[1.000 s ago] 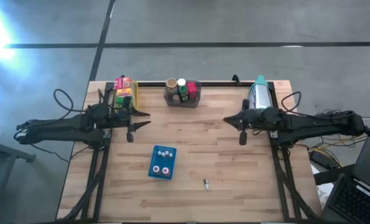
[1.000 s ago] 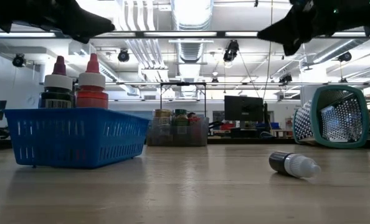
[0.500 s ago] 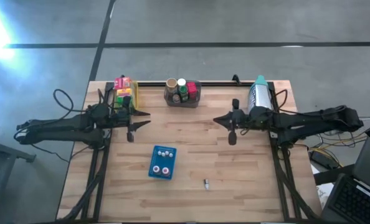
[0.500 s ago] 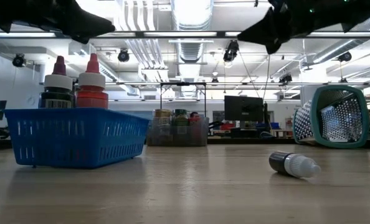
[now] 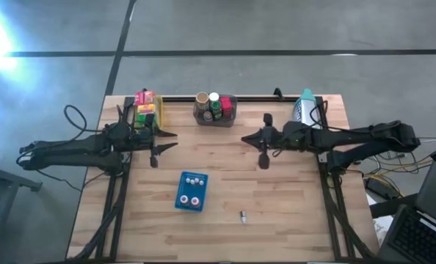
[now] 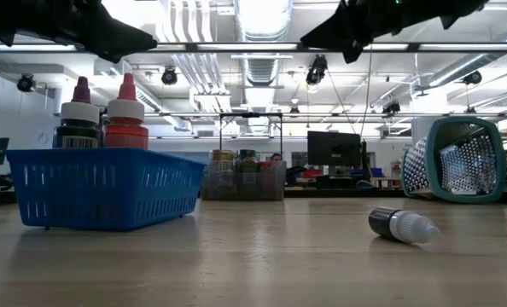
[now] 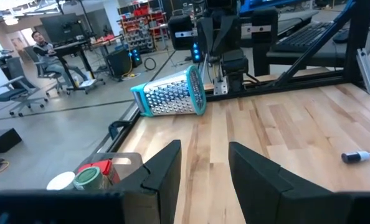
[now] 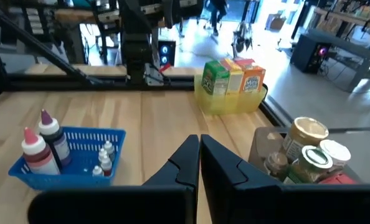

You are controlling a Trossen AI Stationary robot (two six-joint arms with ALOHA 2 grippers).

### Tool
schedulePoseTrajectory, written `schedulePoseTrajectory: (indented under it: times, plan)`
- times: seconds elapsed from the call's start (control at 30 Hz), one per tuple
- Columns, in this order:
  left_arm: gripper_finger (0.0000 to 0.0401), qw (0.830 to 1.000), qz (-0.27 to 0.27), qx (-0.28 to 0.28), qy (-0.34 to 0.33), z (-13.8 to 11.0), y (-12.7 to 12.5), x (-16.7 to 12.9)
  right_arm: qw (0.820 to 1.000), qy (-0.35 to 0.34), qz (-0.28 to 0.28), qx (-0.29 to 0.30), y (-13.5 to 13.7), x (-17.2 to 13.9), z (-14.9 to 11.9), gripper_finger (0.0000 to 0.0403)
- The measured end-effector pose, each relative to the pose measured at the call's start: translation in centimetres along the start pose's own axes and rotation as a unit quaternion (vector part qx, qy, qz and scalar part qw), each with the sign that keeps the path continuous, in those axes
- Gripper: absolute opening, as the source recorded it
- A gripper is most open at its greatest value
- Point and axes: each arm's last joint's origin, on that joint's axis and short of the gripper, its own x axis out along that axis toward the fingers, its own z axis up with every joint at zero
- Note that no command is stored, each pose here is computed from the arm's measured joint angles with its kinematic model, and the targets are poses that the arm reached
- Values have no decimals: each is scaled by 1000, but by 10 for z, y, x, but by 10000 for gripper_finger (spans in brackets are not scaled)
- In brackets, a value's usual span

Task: Pick & Place Kitchen Items
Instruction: Put the red food coloring bottle into the blue bin

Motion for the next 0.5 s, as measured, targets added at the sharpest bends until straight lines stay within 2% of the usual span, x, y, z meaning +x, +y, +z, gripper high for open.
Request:
schedulePoseTrajectory:
  times: [0.17, 0.5]
  plan:
    - [140, 1000, -1, 0, 2, 0, 0, 0, 1000, 13, 0, -1, 0, 4, 8, 42]
    - [140, 1000, -1, 0, 2, 0, 0, 0, 1000, 8, -1, 22, 0, 4, 18, 155]
